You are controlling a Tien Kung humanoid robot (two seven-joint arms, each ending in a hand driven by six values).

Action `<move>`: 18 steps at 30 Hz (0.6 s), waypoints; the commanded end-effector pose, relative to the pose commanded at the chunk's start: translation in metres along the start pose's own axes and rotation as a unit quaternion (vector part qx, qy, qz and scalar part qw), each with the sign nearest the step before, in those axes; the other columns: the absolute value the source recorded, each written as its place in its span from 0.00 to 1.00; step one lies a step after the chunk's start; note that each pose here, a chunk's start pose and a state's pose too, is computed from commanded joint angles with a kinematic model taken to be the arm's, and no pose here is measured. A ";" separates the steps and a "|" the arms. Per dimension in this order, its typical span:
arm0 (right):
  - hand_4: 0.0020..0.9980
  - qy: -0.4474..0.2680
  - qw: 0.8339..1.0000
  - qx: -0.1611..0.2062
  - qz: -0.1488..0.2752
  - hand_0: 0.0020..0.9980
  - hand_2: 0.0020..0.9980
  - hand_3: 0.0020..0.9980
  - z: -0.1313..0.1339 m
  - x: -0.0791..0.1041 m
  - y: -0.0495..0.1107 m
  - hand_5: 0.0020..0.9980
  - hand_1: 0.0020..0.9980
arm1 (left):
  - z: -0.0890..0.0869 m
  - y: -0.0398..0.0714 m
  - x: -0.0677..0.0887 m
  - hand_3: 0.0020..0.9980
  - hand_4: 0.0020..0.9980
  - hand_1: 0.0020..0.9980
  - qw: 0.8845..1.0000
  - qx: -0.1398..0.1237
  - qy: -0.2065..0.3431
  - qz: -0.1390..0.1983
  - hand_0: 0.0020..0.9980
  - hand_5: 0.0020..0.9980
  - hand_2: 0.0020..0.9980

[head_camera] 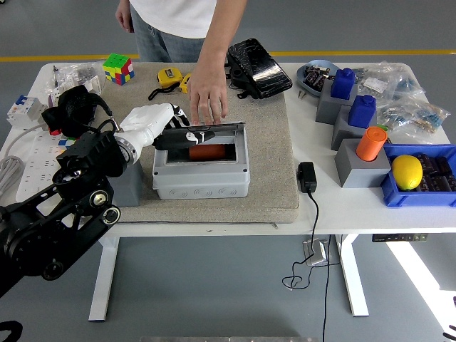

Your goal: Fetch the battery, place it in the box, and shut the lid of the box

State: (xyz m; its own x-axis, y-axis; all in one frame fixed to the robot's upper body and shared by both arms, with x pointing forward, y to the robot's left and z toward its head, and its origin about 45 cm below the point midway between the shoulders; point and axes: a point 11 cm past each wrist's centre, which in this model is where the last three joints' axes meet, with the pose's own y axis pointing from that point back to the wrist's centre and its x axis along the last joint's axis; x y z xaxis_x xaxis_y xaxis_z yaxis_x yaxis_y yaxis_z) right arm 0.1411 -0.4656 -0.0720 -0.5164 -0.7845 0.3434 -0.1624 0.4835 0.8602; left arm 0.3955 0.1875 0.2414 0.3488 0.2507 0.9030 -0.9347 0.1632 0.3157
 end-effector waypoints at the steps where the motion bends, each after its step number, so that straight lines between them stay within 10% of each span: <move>1: 1.00 0.000 1.000 0.000 0.000 0.81 0.73 0.79 0.000 0.000 0.000 1.00 0.75 | 0.000 0.000 -0.002 0.63 1.00 0.27 1.000 0.002 0.000 -0.006 0.54 1.00 0.42; 10: 1.00 0.002 1.000 0.001 0.002 0.81 0.73 0.79 -0.001 0.001 0.000 1.00 0.75 | 0.009 0.007 -0.003 0.62 1.00 0.27 1.000 -0.011 0.010 -0.028 0.50 1.00 0.40; 18: 1.00 0.003 1.000 -0.002 0.001 0.81 0.73 0.79 0.002 0.000 0.000 1.00 0.75 | 0.011 0.008 0.015 0.62 1.00 0.26 0.998 -0.041 0.008 0.054 0.50 1.00 0.38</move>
State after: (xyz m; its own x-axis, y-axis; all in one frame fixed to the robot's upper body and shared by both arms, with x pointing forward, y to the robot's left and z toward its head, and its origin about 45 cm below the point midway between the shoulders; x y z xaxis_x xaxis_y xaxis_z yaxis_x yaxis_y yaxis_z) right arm 0.1393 -0.4645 -0.0730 -0.5115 -0.7857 0.3481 -0.1578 0.4840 0.8607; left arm 0.3919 0.1819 0.2604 0.2475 0.2858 0.9258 -0.9586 0.2113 0.1910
